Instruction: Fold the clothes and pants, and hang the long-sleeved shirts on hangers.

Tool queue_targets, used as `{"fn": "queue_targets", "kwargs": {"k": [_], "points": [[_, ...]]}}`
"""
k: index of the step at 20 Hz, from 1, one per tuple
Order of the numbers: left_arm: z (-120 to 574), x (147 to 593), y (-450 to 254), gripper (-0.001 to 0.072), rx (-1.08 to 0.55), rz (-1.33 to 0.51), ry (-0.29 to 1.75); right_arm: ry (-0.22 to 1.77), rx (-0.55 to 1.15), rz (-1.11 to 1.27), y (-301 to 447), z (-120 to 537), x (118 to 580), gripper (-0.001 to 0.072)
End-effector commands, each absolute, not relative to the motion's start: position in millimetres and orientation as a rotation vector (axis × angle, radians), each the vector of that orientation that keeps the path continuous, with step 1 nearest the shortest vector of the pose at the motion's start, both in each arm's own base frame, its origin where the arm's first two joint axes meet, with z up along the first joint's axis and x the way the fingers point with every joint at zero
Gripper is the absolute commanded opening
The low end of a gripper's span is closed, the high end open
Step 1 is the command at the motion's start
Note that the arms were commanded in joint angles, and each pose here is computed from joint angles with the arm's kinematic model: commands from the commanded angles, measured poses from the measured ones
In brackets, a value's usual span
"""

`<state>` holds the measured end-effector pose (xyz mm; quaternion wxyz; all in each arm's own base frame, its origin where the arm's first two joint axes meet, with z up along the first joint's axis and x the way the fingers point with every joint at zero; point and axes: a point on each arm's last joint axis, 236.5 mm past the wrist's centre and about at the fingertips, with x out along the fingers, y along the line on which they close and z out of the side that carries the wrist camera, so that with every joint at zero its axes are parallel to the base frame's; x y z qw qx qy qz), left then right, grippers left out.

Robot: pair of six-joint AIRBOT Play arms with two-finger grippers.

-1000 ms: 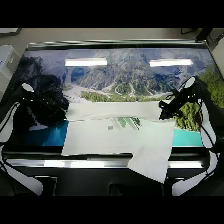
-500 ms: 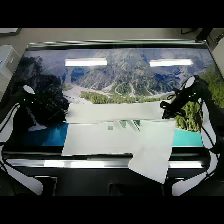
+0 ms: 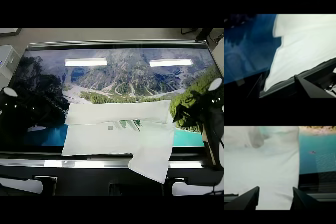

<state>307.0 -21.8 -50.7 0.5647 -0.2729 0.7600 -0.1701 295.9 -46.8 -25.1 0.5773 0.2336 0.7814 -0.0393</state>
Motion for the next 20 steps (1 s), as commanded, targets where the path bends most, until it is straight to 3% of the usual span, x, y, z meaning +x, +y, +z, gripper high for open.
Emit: {"fn": "queue_targets", "kwargs": {"k": [1,3,6,8,9,13,14,16,17,20], "points": [[-83,225,-27,0.0431,-0.628,-0.362,1.768,1.841,0.575,-0.095,-38,-49,228,0.0494],[-97,186,-41,0.0431,-0.64,-0.379,1.771,1.877,0.573,-0.068,-27,-58,202,0.0493],[-109,162,-51,0.0424,-0.663,-0.391,1.807,1.872,0.572,-0.067,-24,-55,197,0.0491],[-115,163,-56,0.0416,-0.697,-0.384,1.802,1.865,0.575,-0.064,-23,-54,197,0.049],[-116,167,-60,0.0364,-0.728,-0.384,1.789,1.871,0.579,-0.06,-22,-53,196,0.049],[-119,181,-68,0.0357,-0.815,-0.364,1.754,1.895,0.581,-0.053,-20,-51,191,0.049],[-122,184,-66,0.0308,-0.821,-0.335,1.745,1.898,0.577,-0.05,-21,-51,190,0.049],[-124,188,-64,0.0094,-0.824,-0.317,1.734,1.897,0.577,-0.051,-21,-51,190,0.049],[-124,187,-65,0.0022,-0.825,-0.318,1.736,1.899,0.577,-0.051,-21,-51,190,0.049],[-120,183,-67,0.002,-0.829,-0.342,1.751,1.934,0.561,-0.047,-17,-63,171,0.0491]]}}
